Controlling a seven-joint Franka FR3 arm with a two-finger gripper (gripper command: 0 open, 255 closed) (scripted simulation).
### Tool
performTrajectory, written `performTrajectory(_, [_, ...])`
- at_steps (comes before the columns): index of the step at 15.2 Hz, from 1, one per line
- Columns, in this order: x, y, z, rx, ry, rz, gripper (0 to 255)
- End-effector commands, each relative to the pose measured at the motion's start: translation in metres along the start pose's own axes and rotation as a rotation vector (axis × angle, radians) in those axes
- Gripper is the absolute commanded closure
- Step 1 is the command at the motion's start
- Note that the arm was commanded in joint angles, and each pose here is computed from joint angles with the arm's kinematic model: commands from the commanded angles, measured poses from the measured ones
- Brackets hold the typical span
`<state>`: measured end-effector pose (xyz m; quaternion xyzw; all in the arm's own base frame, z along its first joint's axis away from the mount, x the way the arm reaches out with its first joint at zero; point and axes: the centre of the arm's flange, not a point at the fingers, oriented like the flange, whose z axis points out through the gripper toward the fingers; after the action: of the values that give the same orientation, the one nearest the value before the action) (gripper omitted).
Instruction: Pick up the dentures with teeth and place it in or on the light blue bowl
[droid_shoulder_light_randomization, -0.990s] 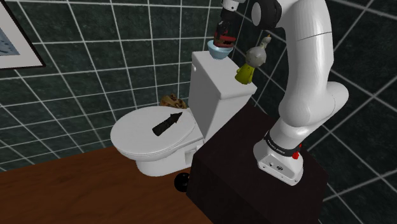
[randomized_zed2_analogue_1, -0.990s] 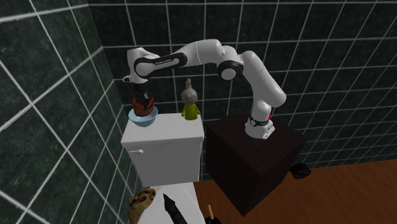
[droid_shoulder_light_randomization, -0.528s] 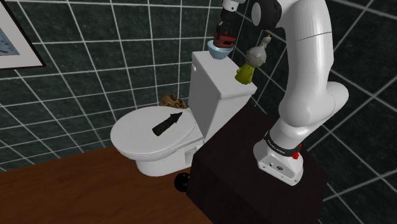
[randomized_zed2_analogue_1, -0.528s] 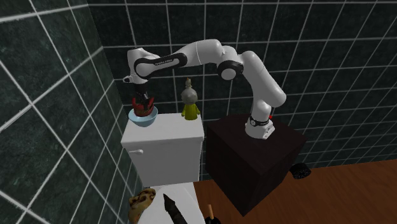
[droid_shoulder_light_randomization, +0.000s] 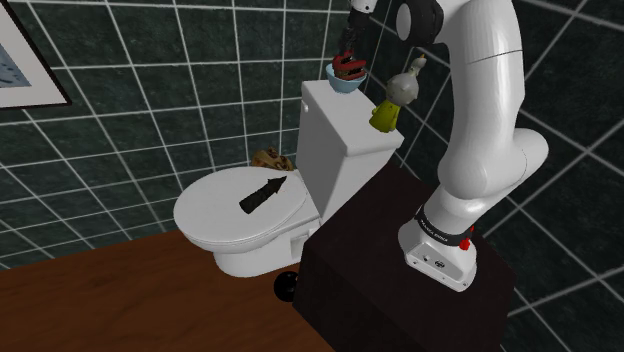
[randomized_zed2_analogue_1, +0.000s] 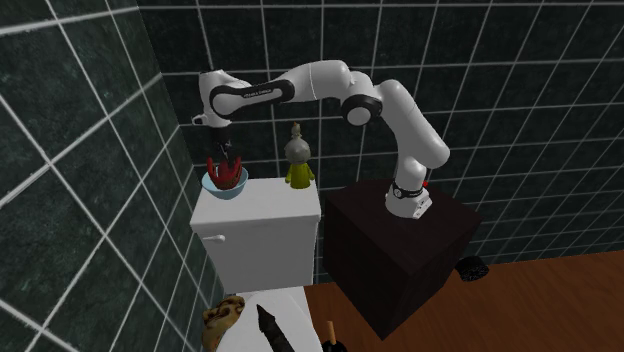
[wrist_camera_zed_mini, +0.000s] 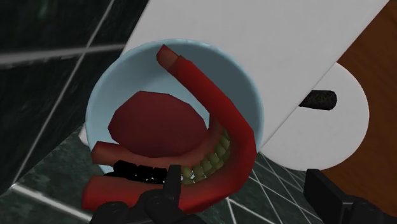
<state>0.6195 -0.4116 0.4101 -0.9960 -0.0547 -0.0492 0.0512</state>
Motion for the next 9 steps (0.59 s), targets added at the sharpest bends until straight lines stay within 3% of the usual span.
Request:
performTrajectory(1, [-0.001,-0.001,-0.024,0.001,0.0,0.0,0])
performTrajectory(9, [-0.001,-0.001,-0.034,0.001,0.0,0.0,0])
